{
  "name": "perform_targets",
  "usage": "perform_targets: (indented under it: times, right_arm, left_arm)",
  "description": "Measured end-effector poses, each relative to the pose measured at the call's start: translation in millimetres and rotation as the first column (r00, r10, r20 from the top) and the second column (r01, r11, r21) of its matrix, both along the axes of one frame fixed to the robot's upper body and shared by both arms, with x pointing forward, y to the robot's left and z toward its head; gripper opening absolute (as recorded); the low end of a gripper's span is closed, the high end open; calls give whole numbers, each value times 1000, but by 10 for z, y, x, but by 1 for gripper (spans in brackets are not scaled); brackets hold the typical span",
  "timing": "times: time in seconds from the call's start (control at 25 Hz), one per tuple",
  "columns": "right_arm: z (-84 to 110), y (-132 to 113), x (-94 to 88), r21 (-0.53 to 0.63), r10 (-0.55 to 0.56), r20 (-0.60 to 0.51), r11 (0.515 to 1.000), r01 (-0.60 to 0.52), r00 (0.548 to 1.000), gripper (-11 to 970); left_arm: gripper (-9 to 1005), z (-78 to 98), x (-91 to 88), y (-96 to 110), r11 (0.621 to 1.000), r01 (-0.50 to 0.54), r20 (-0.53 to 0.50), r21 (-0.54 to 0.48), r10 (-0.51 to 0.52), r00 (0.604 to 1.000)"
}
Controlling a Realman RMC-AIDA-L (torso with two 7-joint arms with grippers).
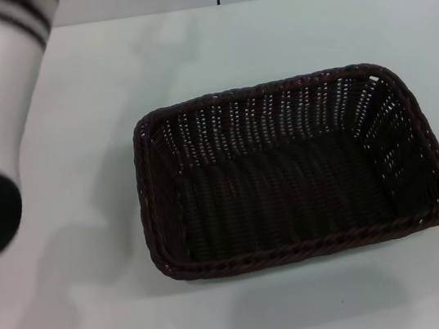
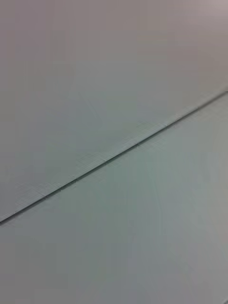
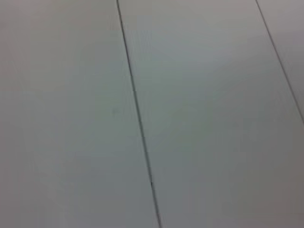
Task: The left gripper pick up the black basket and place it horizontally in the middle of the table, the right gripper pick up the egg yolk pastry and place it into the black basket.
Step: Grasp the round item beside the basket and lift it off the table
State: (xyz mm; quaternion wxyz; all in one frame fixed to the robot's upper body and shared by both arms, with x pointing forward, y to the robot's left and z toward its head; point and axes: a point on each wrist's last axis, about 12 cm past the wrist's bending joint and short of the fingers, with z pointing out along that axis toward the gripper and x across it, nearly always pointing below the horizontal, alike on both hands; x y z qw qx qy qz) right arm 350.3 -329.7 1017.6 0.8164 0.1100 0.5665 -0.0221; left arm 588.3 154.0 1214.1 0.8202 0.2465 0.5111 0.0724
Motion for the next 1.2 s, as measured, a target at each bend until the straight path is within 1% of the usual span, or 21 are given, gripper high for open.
perform_targets:
  times: [0.04,0.08,0.12,0.2,0.24,0.28,0.36,0.4,0.44,0.48,0.6,0.64,0.8,0.84,0.88,1.0,1.04,1.08,1.2]
  right_arm:
    - [-1,13,8,-8,21,-3,1000,-21,1000,769]
    - [-1,13,8,-8,21,-3,1000,-21,1000,769]
    - [-2,18,10,-11,30,-5,999,-30,1000,769]
    - [-6,26,7,-23,46,-12,999,-46,999,769]
    - [-15,45,-4,-47,62,-25,997,-63,998,769]
    - [-15,45,-4,-47,62,-25,997,-63,998,769]
    - [-30,69,-28,-72,73,-42,994,-76,996,769]
    - [-40,81,-41,-79,77,-52,994,-81,996,769]
    - [-70,105,-61,-79,88,-77,992,-94,993,769]
    - [-70,105,-61,-79,88,-77,992,-94,993,769]
    - [-128,144,-35,-66,116,-127,990,-125,985,769]
    - [-146,158,-16,-62,128,-143,988,-138,981,768]
    - [-194,226,87,-56,189,-186,978,-203,964,768]
    - [-211,263,135,-56,224,-203,969,-239,953,768]
    - [-211,263,135,-56,224,-203,969,-239,953,768]
    - [-230,327,193,-55,272,-222,955,-291,936,768]
    - [-249,369,220,-53,300,-239,946,-320,924,768]
    - [-249,369,220,-53,300,-239,946,-320,924,768]
    - [-281,438,242,-41,337,-263,932,-359,904,768]
  left_arm:
    - [604,-98,-59,76,999,25,38,-39,-24,999]
    - [606,-98,-59,76,999,25,38,-39,-24,999]
    - [607,-164,-89,121,997,48,38,-58,-45,998]
    - [610,-305,-120,238,991,76,5,-107,-75,997]
    - [612,-447,-127,382,984,68,-38,-165,-75,996]
    - [613,-447,-127,382,984,68,-38,-165,-75,996]
    - [616,-649,-130,588,974,26,-99,-224,-49,994]
    - [618,-717,-130,653,973,6,-120,-232,-35,992]
    - [619,-876,-142,802,966,-41,-167,-254,-2,986]
    - [655,-876,-142,802,966,-41,-167,-254,-2,986]
    - [762,-1104,-203,966,960,-92,-216,-264,34,976]
    - [798,-1207,-234,1021,961,-110,-237,-256,48,970]
    - [798,-1273,-252,1054,961,-123,-257,-247,58,965]
    - [798,-1282,-256,1058,961,-125,-259,-245,59,964]
    - [798,-1282,-256,1058,961,-125,-259,-245,59,964]
    - [799,-1285,-240,1049,963,-124,-262,-241,58,963]
    - [799,-1287,-216,1038,964,-121,-265,-236,56,963]
    - [799,-1287,-216,1038,964,-121,-265,-236,56,963]
    - [799,-1282,-193,1027,966,-117,-264,-232,54,963]
